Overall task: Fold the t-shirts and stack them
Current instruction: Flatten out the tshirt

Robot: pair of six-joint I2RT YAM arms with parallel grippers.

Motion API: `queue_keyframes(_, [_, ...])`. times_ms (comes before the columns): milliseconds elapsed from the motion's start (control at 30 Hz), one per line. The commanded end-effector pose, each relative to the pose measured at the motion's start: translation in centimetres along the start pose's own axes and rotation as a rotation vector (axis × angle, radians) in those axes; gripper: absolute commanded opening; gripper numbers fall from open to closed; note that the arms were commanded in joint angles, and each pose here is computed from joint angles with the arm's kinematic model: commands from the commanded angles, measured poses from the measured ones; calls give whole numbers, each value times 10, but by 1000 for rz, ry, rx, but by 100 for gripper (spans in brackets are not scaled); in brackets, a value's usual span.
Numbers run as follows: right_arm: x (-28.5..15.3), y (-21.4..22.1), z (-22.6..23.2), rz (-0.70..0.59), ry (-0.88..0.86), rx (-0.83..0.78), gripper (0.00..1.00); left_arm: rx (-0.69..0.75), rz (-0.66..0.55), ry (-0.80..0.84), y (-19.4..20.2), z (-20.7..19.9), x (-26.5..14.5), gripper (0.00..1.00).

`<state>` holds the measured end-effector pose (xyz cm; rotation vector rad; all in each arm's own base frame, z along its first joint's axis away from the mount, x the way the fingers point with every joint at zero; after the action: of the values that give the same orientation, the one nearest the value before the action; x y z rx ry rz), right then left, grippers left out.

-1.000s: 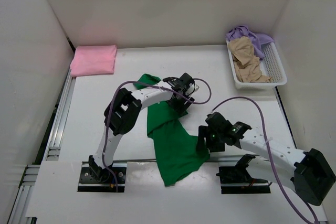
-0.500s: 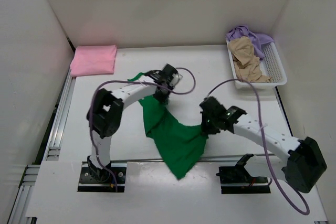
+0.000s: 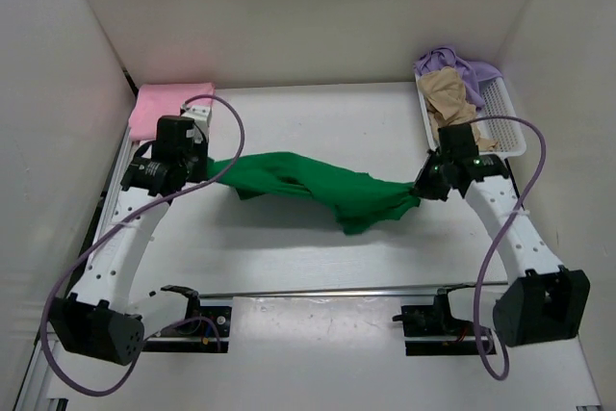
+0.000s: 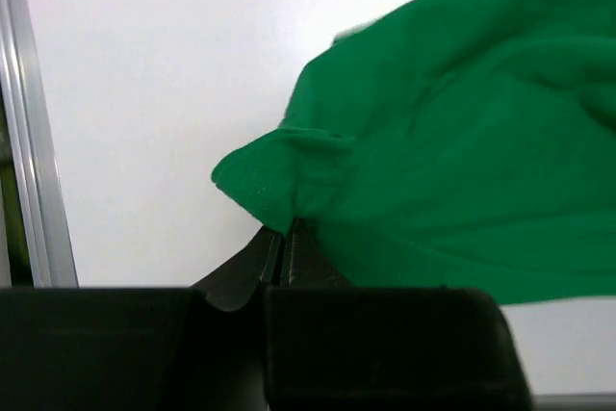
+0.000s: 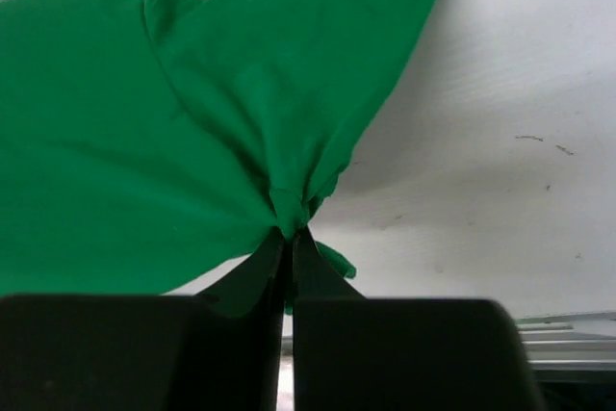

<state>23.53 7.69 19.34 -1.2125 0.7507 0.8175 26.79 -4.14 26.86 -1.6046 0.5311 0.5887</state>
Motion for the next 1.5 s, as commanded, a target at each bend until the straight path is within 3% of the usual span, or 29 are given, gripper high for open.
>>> queue_keyframes(0, [-29, -34, 5, -47, -123, 40, 0, -25, 119, -66, 29, 23, 6, 10])
queue_keyframes(133, [-90, -68, 2, -215, -160, 46, 0, -129, -109, -170, -25, 55, -42, 10])
queue_keyframes(233, [-114, -66, -1, -248, -168, 32, 0, -196, -293, -202, -70, 70, -82, 10])
queue_keyframes(333, [-113, -35, -2, -163, -184, 45, 0, -224, -406, -213, -95, 75, -116, 10])
queue_keyframes(400, [-95, -1, 2, -41, -266, 62, 0, -231, -452, -199, -105, 75, -133, 10])
queue_keyframes(567, [-87, 28, 8, 36, -367, 54, 0, -238, -516, -171, -130, 75, -146, 10])
queue_keyframes(667, [-70, 14, 15, 78, -432, 63, 0, -216, -422, -106, -142, 65, -107, 10])
queue_keyframes(767, [-23, -16, 18, 149, -475, 78, 0, -168, -234, -87, -142, 44, -30, 10])
queue_keyframes(800, [2, -35, 18, 207, -465, 102, 0, -149, -122, -120, -134, 40, 21, 10])
queue_keyframes(833, [16, -44, 15, 228, -444, 98, 0, -121, -64, -111, -129, 27, 44, 12])
queue_keyframes(867, [31, -54, 11, 244, -406, 104, 6, -110, -41, -119, -133, 22, 62, 12])
queue_keyframes(900, [62, -59, 3, 313, -370, 138, 20, -99, 2, -119, -131, 17, 83, 21])
queue_keyframes(933, [69, -78, 4, 292, -358, 143, 53, -77, 123, -148, -113, 14, 136, 26])
queue_keyframes(967, [78, -81, 1, 320, -334, 152, 61, -69, 138, -144, -123, 8, 141, 39])
queue_keyframes(1000, [91, -76, 0, 381, -292, 154, 65, -61, 182, -165, -120, 8, 156, 60])
queue_keyframes(1033, [92, -79, 1, 365, -266, 122, 67, -49, 274, -184, -103, 9, 186, 71])
queue_keyframes(1067, [93, -72, 6, 375, -237, 90, 74, -50, 277, -173, -108, 7, 184, 81])
queue_keyframes(1100, [85, -69, 7, 352, -208, 55, 78, -45, 319, -182, -98, 9, 185, 86])
queue_keyframes(1133, [84, -65, 7, 338, -179, 15, 79, -52, 283, -162, -104, 7, 171, 91])
queue_keyframes(1167, [82, -57, 8, 333, -123, -39, 81, -46, 354, -163, -75, 10, 174, 98])
queue_keyframes(1233, [72, -37, 10, 333, -77, -100, 81, -62, 279, -153, -73, 15, 165, 100])
queue_keyframes(1267, [62, -27, 26, 317, -83, -168, 81, -68, 225, -141, -78, 16, 141, 100])
queue_keyframes(1333, [61, -13, 42, 267, -52, -298, 80, -63, 272, -151, -49, 21, 134, 100])
queue_keyframes(1467, [48, 39, 149, 132, -223, -749, 80, -93, 275, -178, -28, 42, 109, 100])
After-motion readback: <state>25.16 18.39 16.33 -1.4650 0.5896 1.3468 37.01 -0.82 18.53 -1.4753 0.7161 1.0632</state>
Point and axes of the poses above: each gripper's point midway between its finger pads, its own x axis out along the fingers, its own z axis along the line the jaws close on, y = z × x, the point moved 5 cm from there along -x, back along the fingers, and after that the axes turned 15 degrees about -x, right-handed, at the moved point
